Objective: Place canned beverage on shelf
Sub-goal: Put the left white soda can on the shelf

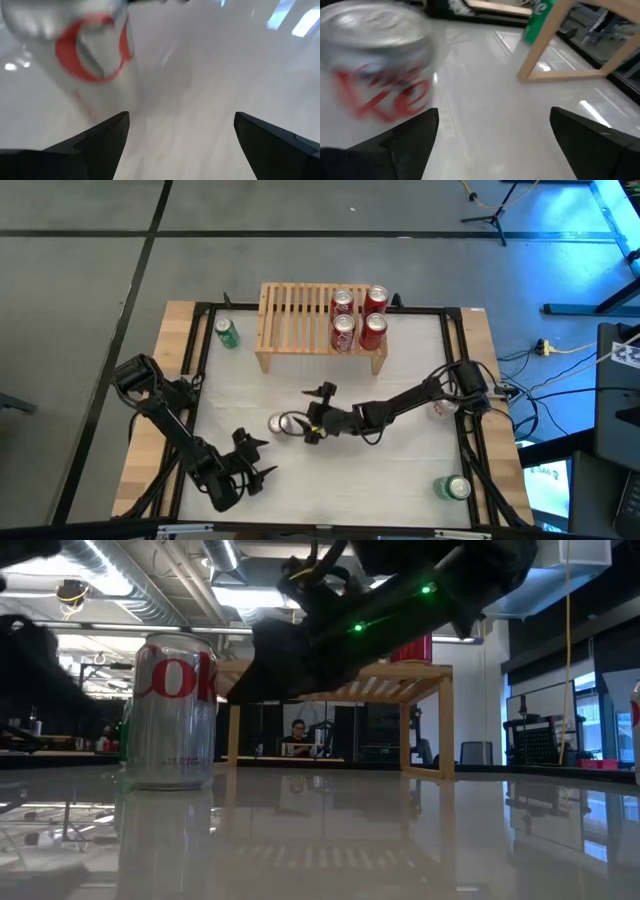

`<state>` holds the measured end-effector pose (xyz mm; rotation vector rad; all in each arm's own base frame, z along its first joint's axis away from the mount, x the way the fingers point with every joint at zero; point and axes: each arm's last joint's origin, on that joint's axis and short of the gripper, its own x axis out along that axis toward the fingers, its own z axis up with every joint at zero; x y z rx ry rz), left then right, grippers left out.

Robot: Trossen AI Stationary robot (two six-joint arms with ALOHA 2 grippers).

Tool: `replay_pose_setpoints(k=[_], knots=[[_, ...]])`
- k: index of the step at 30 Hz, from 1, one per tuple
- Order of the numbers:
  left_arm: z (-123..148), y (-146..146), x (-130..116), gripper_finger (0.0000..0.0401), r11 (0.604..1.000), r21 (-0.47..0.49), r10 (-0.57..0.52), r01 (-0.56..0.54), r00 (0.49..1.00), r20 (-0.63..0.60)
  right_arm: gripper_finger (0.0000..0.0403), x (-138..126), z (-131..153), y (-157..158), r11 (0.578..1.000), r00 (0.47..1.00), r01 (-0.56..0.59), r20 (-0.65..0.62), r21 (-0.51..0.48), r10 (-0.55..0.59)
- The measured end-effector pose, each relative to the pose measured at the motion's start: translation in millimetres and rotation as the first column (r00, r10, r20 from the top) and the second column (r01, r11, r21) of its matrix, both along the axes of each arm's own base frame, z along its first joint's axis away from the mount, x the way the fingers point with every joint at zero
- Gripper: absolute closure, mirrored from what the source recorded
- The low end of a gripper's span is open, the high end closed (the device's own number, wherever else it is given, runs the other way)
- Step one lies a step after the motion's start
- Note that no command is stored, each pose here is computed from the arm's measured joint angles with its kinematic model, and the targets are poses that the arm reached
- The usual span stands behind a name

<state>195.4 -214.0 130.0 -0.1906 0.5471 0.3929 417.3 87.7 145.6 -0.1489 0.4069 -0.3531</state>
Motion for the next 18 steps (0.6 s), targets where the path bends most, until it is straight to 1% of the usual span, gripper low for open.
replay_pose_setpoints(k=[2,7,13,18], knots=[[1,1,3,0.0051,1.000,0.022,-0.003,0.002,0.999,0.036,0.0022,3,2,-7,1.000,1.000,0.001,0.028,0.017,-0.001],[-2,8,8,0.0051,0.999,0.045,0.012,-0.013,0.999,0.032,0.0022,6,3,-15,0.996,0.998,-0.060,0.035,0.067,0.058],[-4,12,9,0.0051,0.998,0.055,0.022,-0.023,1.000,0.018,0.0022,7,2,-11,0.979,0.987,-0.161,0.035,0.124,0.158],[-6,11,4,0.0051,0.998,0.070,0.008,-0.007,1.000,-0.003,0.0022,5,1,-5,0.973,0.982,-0.187,0.023,0.134,0.186]])
